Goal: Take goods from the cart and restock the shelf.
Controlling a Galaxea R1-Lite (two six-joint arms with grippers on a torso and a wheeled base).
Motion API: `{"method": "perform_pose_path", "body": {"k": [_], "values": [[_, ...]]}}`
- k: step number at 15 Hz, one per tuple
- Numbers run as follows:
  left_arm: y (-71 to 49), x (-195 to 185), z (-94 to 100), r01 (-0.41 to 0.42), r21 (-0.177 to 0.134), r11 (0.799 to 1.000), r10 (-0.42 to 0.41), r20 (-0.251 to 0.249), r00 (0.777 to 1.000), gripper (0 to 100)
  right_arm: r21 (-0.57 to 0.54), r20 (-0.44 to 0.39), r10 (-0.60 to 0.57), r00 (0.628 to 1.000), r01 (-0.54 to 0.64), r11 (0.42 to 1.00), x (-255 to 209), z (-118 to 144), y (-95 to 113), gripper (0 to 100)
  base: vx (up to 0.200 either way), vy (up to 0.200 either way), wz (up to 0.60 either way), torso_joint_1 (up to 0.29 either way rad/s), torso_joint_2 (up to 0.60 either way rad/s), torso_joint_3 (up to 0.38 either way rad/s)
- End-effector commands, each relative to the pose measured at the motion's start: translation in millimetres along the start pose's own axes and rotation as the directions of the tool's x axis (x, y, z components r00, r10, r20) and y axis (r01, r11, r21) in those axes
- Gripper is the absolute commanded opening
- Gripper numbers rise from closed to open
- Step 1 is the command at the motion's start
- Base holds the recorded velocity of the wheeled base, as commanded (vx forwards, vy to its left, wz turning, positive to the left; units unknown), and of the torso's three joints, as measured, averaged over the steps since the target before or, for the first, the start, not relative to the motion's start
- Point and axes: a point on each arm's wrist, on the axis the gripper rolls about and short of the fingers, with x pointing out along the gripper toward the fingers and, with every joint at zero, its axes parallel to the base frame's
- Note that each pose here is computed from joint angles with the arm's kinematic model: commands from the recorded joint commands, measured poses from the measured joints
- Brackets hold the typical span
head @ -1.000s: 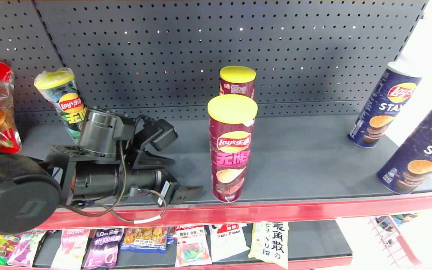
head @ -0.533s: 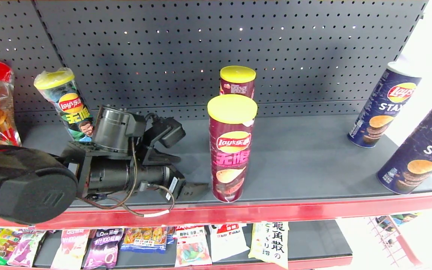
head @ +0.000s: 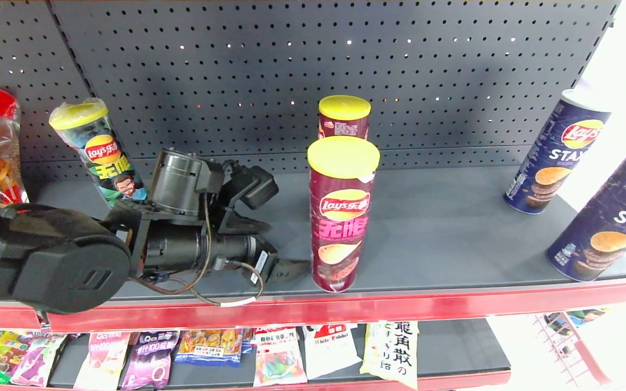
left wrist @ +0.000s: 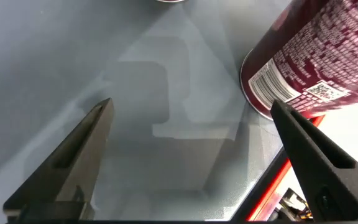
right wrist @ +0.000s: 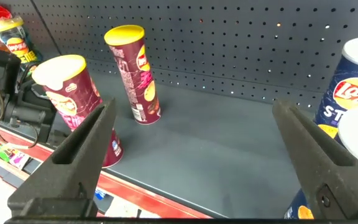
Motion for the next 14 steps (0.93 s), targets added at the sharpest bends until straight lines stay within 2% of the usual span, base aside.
{"method": "perform_pose_path", "body": {"k": [1,3,6,7,8,9,11,12,13,14], "values": [[0.1,0,0.3,-0.001,0.000,1.000,0.001,0.001,1.000,100,0.000,-0.002,0.001,1.000,-0.001,1.000,-1,-1,0,100,0.000,0.000,0.00,0.000,0.00,0.000],[0.3,0,1.7,-0.002,0.001,1.000,0.002,0.005,1.000,100,0.000,-0.004,0.001,1.000,-0.001,1.000,-1,-2,0,100,0.000,0.000,0.00,0.000,0.00,0.000],[-1.0,-10,2.4,-0.021,0.002,1.000,0.021,0.017,1.000,100,0.007,-0.057,0.004,0.998,-0.004,1.000,-3,-18,0,100,0.000,0.000,0.00,0.000,0.00,0.000],[-3.8,-26,2.8,-0.061,0.000,0.998,0.061,0.033,0.998,100,0.008,-0.078,0.002,0.997,-0.001,1.000,-6,-26,0,100,0.000,0.000,0.00,0.000,0.00,0.000],[-9.6,-56,-1.1,-0.141,-0.007,0.990,0.141,0.056,0.988,100,-0.012,-0.113,-0.006,0.994,0.005,1.000,-8,-39,0,100,0.000,0.000,0.00,0.000,0.00,0.000],[-13.0,-68,-5.0,-0.166,-0.017,0.986,0.167,0.064,0.984,100,-0.035,-0.128,-0.008,0.992,0.004,0.999,-9,-44,0,100,0.000,0.000,0.00,0.000,0.00,0.000],[-28.0,-129,-24.9,-0.249,-0.030,0.968,0.251,0.140,0.958,100,-0.073,-0.194,-0.019,0.981,0.005,0.997,-22,-73,1,100,0.000,0.000,0.00,0.000,0.00,0.000],[-30.3,-140,-30.1,-0.291,-0.034,0.956,0.293,0.141,0.946,100,-0.082,-0.202,-0.048,0.978,0.032,0.996,-24,-77,0,100,0.000,0.000,0.00,0.000,0.00,0.000],[-37.6,-169,-47.2,-0.398,-0.047,0.916,0.401,0.119,0.908,100,-0.090,-0.240,-0.093,0.966,0.073,0.993,-25,-88,-4,100,0.000,0.000,0.00,0.000,0.00,0.000],[-43.5,-185,-59.5,-0.409,-0.035,0.912,0.410,0.125,0.903,100,-0.080,-0.272,-0.078,0.959,0.059,0.995,-25,-97,-4,100,0.000,0.000,0.00,0.000,0.00,0.000]]}}
